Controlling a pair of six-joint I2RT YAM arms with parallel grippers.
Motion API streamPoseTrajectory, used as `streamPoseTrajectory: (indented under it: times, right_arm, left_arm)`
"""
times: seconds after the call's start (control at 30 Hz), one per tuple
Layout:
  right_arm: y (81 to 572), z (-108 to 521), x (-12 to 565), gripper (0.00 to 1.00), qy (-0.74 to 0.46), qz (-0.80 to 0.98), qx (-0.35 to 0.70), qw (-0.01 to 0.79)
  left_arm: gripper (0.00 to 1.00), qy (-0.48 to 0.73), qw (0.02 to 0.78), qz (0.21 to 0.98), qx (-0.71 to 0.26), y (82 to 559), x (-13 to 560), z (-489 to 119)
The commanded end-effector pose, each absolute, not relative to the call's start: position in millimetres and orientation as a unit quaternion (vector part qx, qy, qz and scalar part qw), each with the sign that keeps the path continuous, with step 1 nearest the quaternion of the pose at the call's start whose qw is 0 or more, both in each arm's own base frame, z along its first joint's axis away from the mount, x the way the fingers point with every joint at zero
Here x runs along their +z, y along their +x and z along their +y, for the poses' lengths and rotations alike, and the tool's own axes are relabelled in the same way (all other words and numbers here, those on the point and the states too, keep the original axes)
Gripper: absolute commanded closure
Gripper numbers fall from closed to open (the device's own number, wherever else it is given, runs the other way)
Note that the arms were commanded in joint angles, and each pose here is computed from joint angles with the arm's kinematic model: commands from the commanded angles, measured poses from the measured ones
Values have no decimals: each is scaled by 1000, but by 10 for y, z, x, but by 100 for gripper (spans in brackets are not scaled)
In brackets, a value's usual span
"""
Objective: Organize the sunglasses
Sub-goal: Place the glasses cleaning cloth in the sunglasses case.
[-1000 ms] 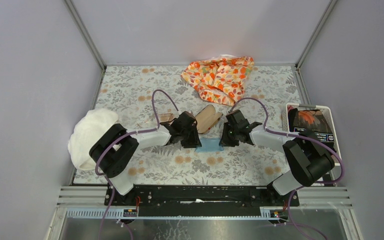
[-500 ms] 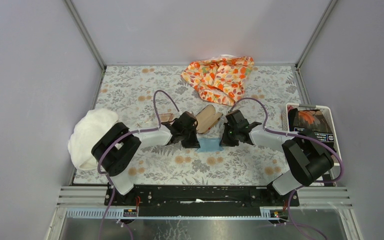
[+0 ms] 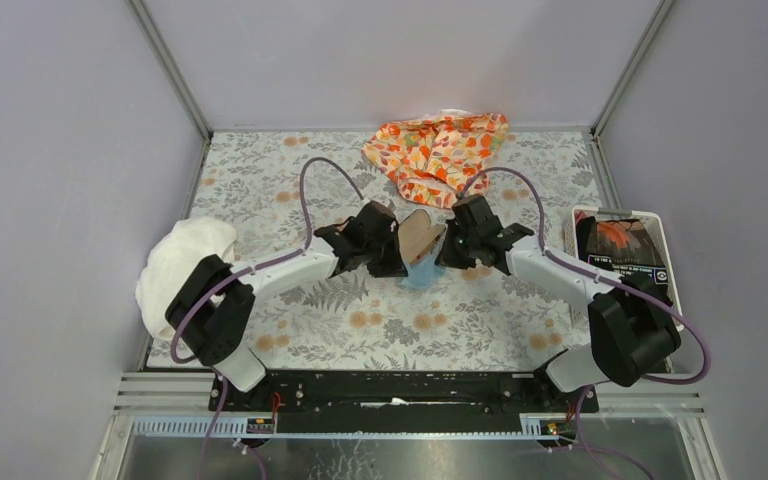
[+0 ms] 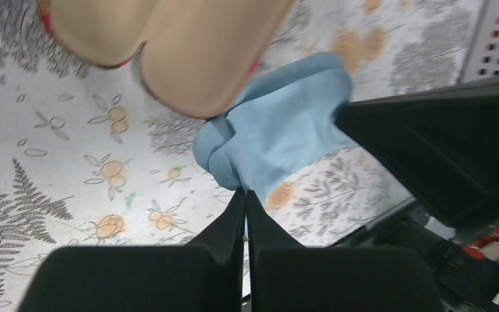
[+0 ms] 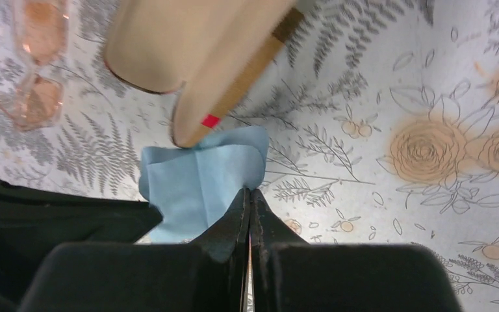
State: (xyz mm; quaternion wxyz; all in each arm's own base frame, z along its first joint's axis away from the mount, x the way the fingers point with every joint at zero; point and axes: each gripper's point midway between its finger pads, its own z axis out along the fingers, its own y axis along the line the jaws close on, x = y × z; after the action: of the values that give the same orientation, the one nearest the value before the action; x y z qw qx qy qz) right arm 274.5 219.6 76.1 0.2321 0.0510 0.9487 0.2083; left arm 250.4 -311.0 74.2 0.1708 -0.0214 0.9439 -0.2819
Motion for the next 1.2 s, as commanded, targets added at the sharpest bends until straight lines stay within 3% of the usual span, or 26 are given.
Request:
streamPoseTrajectory:
  times: [0.0,0.4,1.17]
  right_arm:
    - [2951,2196,1120,100,34,939,197,278]
    - [3551,2318,1322,100,8,933,174,314]
    - [3994,2189,564,100,-24,962,88,257]
  left_arm:
    - [100,-2,194,934,-299,2601,1114,-3157]
    - [100,-47,225,914,-333,3041,1260,-3132]
    - [100,-73,187,929,-310,3243,571,-3261]
